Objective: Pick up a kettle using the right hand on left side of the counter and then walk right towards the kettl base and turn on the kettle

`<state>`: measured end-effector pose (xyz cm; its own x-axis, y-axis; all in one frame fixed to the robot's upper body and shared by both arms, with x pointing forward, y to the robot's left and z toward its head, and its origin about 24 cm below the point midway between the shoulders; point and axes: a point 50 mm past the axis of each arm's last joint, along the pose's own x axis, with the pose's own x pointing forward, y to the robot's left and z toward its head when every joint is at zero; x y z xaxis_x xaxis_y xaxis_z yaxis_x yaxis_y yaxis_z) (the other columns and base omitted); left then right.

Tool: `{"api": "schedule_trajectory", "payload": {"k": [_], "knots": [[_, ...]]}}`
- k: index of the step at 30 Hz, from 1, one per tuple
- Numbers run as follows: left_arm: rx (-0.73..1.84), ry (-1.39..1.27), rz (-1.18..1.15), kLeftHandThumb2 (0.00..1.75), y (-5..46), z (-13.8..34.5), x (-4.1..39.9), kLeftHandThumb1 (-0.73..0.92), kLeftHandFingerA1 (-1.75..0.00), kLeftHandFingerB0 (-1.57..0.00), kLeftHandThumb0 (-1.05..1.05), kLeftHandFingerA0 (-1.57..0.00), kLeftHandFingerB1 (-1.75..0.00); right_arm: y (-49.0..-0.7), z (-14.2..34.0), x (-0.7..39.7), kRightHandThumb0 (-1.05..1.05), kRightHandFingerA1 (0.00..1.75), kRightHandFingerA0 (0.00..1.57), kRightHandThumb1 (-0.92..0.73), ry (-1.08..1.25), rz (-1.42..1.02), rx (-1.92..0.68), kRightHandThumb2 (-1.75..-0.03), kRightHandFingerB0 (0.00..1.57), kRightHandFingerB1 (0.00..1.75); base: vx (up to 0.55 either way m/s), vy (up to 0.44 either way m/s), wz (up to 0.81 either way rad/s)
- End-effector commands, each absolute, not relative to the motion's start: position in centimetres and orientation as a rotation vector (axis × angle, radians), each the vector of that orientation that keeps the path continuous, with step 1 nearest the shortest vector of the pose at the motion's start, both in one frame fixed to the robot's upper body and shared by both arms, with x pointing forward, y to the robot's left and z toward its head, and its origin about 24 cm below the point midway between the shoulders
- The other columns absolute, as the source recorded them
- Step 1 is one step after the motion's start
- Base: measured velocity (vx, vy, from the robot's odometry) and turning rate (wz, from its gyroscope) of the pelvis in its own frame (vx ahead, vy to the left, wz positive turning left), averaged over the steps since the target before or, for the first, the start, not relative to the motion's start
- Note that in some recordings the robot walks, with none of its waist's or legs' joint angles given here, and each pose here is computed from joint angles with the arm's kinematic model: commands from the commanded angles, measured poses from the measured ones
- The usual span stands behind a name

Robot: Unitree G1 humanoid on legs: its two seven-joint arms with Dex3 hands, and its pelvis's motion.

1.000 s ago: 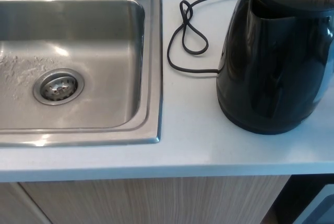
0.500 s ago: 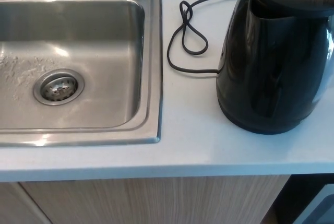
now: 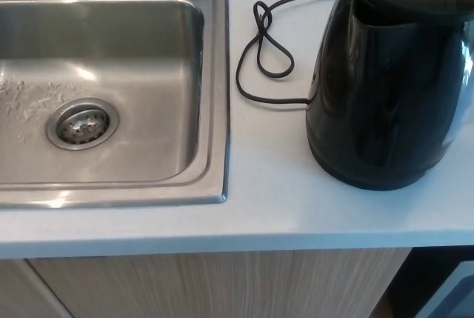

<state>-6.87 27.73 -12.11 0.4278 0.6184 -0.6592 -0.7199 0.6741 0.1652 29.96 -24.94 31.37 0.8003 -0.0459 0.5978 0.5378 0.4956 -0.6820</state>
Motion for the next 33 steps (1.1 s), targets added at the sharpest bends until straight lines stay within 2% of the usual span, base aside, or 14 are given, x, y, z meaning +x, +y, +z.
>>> {"api": "schedule_trajectory", "payload": {"k": [1, 4, 5, 9, 10, 16, 17, 18, 19, 23, 24, 27, 32, 33], "knots": [[-0.070, 0.698, 0.858, 0.99, 29.3, -10.8, -7.8, 0.52, -0.88, -0.96, -0.03, -1.03, -0.76, -25.3, 30.6, 34.3, -0.87, 0.56, 0.28, -0.82, -0.186, 0.015, -1.049, -1.24, 0.25, 0.48, 0.00, 0.000, 0.00], [-0.051, 0.686, 0.862, 1.06, 29.4, -10.6, -7.8, 0.48, -0.92, -0.96, -0.02, -1.04, -0.79, -25.7, 29.6, 35.9, -0.86, 0.60, 0.33, -0.81, -0.132, 0.074, -1.075, -1.24, 0.22, 0.48, 0.00, 0.000, 0.00], [-0.055, 0.688, 0.865, 1.04, 29.5, -10.6, -7.8, 0.51, -0.89, -0.97, -0.03, -1.06, -0.77, -25.7, 29.4, 36.0, -0.89, 0.51, 0.34, -0.92, -0.121, 0.077, -1.079, -0.75, 0.32, 0.39, 0.00, 0.000, 0.00], [-0.062, 0.690, 0.868, 1.04, 29.6, -10.6, -7.9, 0.51, -0.89, -0.97, -0.03, -1.06, -0.77, -25.9, 29.3, 36.4, -0.89, 0.51, 0.34, -0.92, -0.102, 0.086, -1.086, -0.75, 0.32, 0.39, 0.00, 0.000, 0.00], [-0.046, 0.686, 0.862, 1.10, 29.7, -10.5, -7.8, 0.49, -0.91, -0.96, -0.05, -1.01, -0.80, -26.0, 28.9, 36.9, -0.84, 0.50, 0.32, -0.92, -0.072, 0.089, -1.101, -0.75, 0.31, 0.36, 0.00, 0.000, 0.00], [-0.040, 0.670, 0.855, 1.10, 29.8, -10.3, -7.9, 0.48, -0.90, -0.96, -0.03, -1.02, -0.78, -26.2, 28.1, 38.3, -0.84, 0.48, 0.33, -0.92, -0.003, 0.105, -1.101, -0.79, 0.29, 0.34, 0.00, 0.000, 0.00], [-0.050, 0.672, 0.856, 1.05, 29.8, -10.3, -7.9, 0.50, -0.89, -0.98, 0.00, -1.05, -0.77, -25.9, 27.8, 38.9, -0.85, 0.45, 0.38, -0.92, 0.020, 0.105, -1.114, -0.78, 0.33, 0.34, 0.00, 0.000, 0.00], [-0.048, 0.678, 0.857, 1.07, 29.8, -10.3, -8.0, 0.49, -0.89, -0.98, -0.01, -1.05, -0.76, -25.8, 27.6, 39.2, -0.92, 0.50, 0.38, -0.84, 0.033, 0.105, -1.121, -0.88, 0.31, 0.39, 0.00, 0.000, 0.00], [-0.041, 0.684, 0.859, 1.03, 29.8, -10.4, -8.0, 0.51, -0.89, -0.96, -0.02, -1.04, -0.76, -25.8, 27.5, 39.4, -0.88, 0.49, 0.44, -0.92, 0.037, 0.106, -1.123, -0.78, 0.36, 0.38, 0.00, 0.000, 0.00], [-0.048, 0.672, 0.858, 1.09, 29.7, -10.3, -8.0, 0.49, -0.90, -0.97, -0.02, -1.03, -0.77, -25.9, 27.2, 39.7, -0.84, 0.48, 0.44, -0.92, 0.042, 0.107, -1.125, -0.77, 0.38, 0.37, 0.00, 0.000, 0.00], [-0.049, 0.677, 0.860, 1.03, 29.7, -10.3, -8.2, 0.52, -0.88, -0.97, 0.00, -1.04, -0.75, -26.1, 26.9, 39.8, -0.85, 0.51, 0.54, -0.92, 0.051, 0.097, -1.148, -0.73, 0.41, 0.39, 0.00, 0.000, 0.00], [-0.041, 0.685, 0.862, 1.05, 29.7, -10.2, -8.5, 0.50, -0.90, -0.97, 0.01, -1.04, -0.77, -26.7, 26.1, 39.8, -0.81, 0.52, 0.60, -0.92, 0.049, 0.078, -1.184, -0.69, 0.44, 0.40, 0.00, 0.000, 0.00], [-0.041, 0.698, 0.873, 1.07, 29.7, -10.3, -8.5, 0.50, -0.90, -0.97, 0.02, -1.04, -0.77, -27.2, 26.0, 39.7, -0.82, 0.52, 0.62, -0.92, 0.039, 0.063, -1.192, -0.70, 0.44, 0.39, 0.00, 0.000, 0.00], [-0.055, 0.680, 0.869, 1.11, 29.7, -10.3, -8.5, 0.50, -0.98, -0.91, 0.03, -1.01, -0.90, -27.9, 25.9, 39.3, -0.73, 0.55, 0.62, -0.90, 0.013, 0.053, -1.215, -0.67, 0.45, 0.41, 0.00, 0.000, 0.00]]}}
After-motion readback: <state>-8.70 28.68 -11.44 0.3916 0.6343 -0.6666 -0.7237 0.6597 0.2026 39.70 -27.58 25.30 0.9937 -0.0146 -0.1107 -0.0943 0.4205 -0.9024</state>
